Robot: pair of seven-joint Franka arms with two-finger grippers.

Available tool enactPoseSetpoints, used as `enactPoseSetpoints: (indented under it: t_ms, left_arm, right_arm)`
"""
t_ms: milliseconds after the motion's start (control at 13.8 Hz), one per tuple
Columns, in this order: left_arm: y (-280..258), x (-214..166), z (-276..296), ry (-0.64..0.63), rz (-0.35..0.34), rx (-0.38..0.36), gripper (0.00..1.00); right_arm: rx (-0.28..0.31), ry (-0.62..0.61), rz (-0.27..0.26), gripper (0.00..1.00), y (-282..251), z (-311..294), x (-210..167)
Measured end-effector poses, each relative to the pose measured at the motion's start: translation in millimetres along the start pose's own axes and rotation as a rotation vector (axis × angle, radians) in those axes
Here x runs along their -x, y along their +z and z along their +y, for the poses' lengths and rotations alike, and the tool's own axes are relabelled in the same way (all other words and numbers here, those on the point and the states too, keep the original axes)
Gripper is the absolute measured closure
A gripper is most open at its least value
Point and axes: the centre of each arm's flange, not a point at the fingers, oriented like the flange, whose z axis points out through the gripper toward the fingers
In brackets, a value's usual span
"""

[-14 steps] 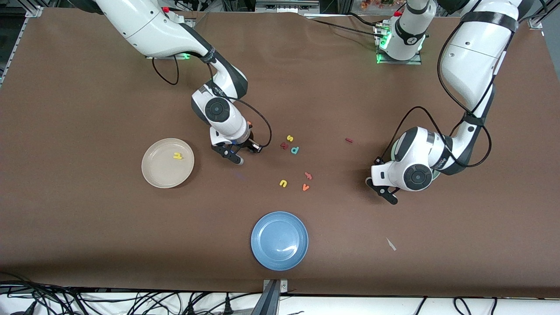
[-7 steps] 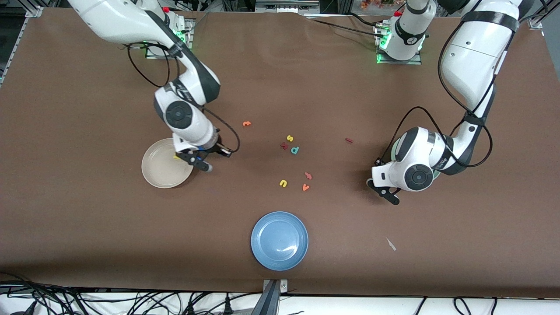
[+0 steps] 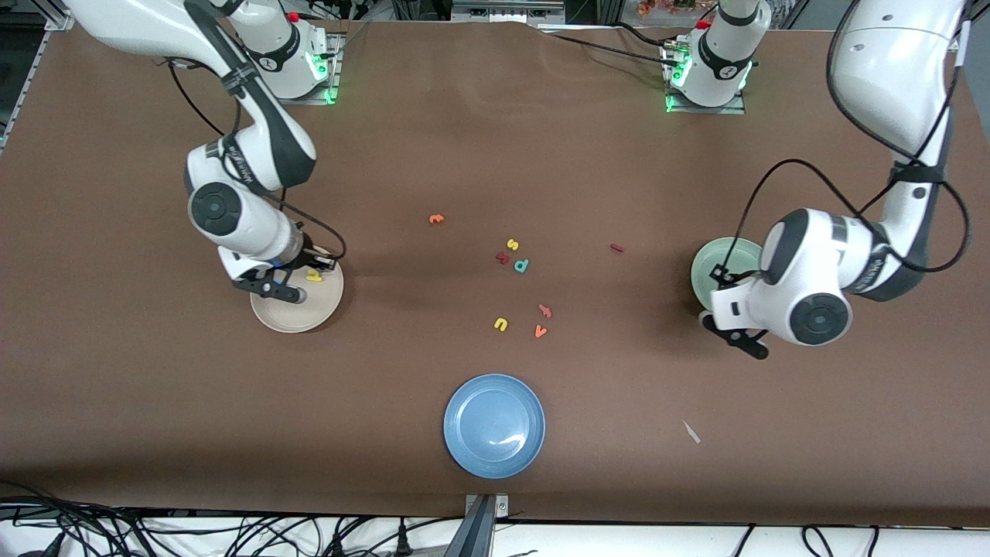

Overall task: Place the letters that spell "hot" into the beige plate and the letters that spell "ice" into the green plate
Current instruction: 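Drop the teal letter with the left gripper while the right gripper drops blue, then grasp the pink letter with the left gripper while the right gripper grasps orange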

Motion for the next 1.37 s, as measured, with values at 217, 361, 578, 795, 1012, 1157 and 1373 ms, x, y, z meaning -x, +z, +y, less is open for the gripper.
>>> enactPoseSetpoints:
  t_ms: [217, 361, 578, 795, 1012, 1157, 1373]
  left_arm:
    - [46.2, 6.1, -22.2, -0.017, -0.075, 0.06, 0.79]
    - [71.3, 1.8, -28.8, -0.025, -0.106, 0.089, 0.79]
    - [73.1, -0.5, -29.3, -0.043, -0.105, 0.095, 0.53]
    - [28.1, 1.5, -23.7, -0.195, -0.012, 0.136, 0.22]
    - [-17.7, 7.1, 1.1, -0.477, 0.059, 0.254, 0.0]
    - [-25.9, -5.3, 28.0, -0.631, 0.071, 0.269, 0.0]
    - [-5.4, -39.8, 84.9, -0.814, 0.126, 0.264, 0.0]
  right_arm:
    - [-0.003, -0.001, -0.004, 0.59, 1.0, 15.1, -6.1]
    - [-0.005, -0.011, -0.004, 0.4, 0.6, 9.5, -3.2]
    - [-0.027, 0.024, -0.016, 0.36, -0.1, -7.2, 5.0]
    - [-0.078, 0.085, -0.033, 0.36, -1.6, -69.3, 37.7]
    - [-0.106, 0.171, -0.019, 0.33, 2.8, -127.6, 75.9]
    - [-0.127, 0.232, -0.014, 0.33, 14.6, -157.0, 97.1]
    - [-0.115, 0.333, -0.02, 0.33, 37.6, -177.7, 115.6]
